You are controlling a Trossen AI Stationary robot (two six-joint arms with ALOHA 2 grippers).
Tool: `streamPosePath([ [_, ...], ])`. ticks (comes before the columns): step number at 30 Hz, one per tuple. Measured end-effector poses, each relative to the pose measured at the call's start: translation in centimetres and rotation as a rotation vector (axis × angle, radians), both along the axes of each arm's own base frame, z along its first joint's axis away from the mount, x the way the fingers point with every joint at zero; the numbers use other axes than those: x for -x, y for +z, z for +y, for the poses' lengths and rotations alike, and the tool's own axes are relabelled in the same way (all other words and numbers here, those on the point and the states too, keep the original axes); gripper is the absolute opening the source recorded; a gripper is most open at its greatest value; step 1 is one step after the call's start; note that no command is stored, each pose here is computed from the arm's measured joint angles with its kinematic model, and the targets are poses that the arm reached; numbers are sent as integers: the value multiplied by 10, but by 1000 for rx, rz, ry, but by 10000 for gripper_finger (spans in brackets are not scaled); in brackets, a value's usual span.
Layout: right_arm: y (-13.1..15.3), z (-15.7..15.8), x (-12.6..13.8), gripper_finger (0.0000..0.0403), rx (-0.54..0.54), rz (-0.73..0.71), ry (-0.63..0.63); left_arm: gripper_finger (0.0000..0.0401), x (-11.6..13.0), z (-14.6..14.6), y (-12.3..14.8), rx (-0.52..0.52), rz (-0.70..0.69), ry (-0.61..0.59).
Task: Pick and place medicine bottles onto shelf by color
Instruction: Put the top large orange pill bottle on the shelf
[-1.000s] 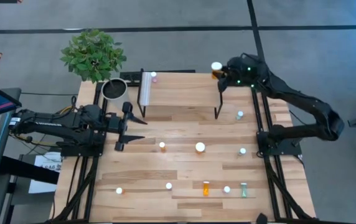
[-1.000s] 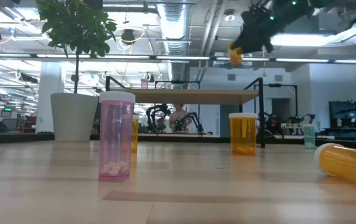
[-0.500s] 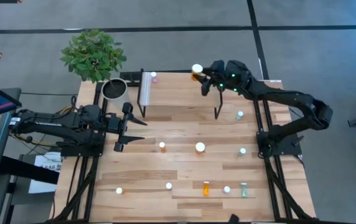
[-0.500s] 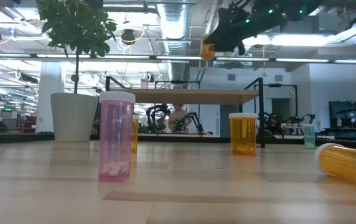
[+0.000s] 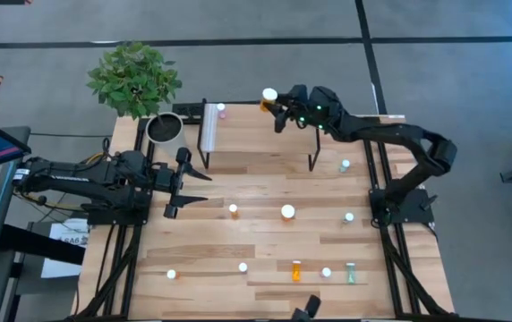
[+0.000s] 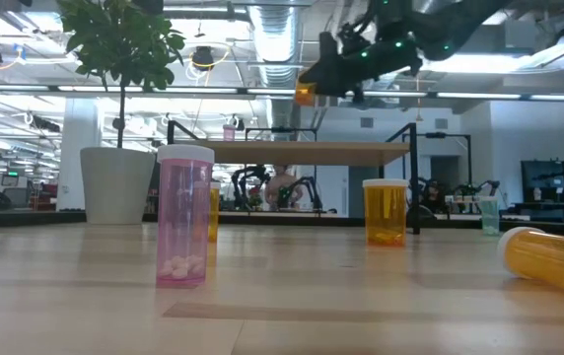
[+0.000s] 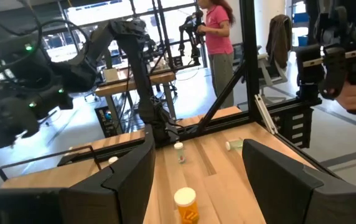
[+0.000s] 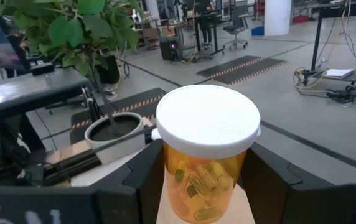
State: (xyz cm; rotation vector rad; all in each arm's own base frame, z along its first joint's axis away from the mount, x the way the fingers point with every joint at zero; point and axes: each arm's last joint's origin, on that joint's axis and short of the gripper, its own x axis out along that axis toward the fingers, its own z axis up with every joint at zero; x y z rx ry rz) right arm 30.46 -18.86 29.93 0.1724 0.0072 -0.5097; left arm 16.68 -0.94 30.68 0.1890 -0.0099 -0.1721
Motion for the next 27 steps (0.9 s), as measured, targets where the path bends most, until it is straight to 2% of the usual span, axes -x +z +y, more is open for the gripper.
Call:
streamPosePath([
  [8,1,-16,-36,200,2,13,19,231,0,0,-1,-1,8,5],
  [13,-16,-21,-53,201,-30,65,28,231,0,1,-3,-17,27,50],
  [20,-43,-29,-69,197,-57,115,32,231,2,3,-4,-31,43,101],
  [27,-49,-34,-74,200,-33,142,27,231,4,3,-4,-31,45,101],
])
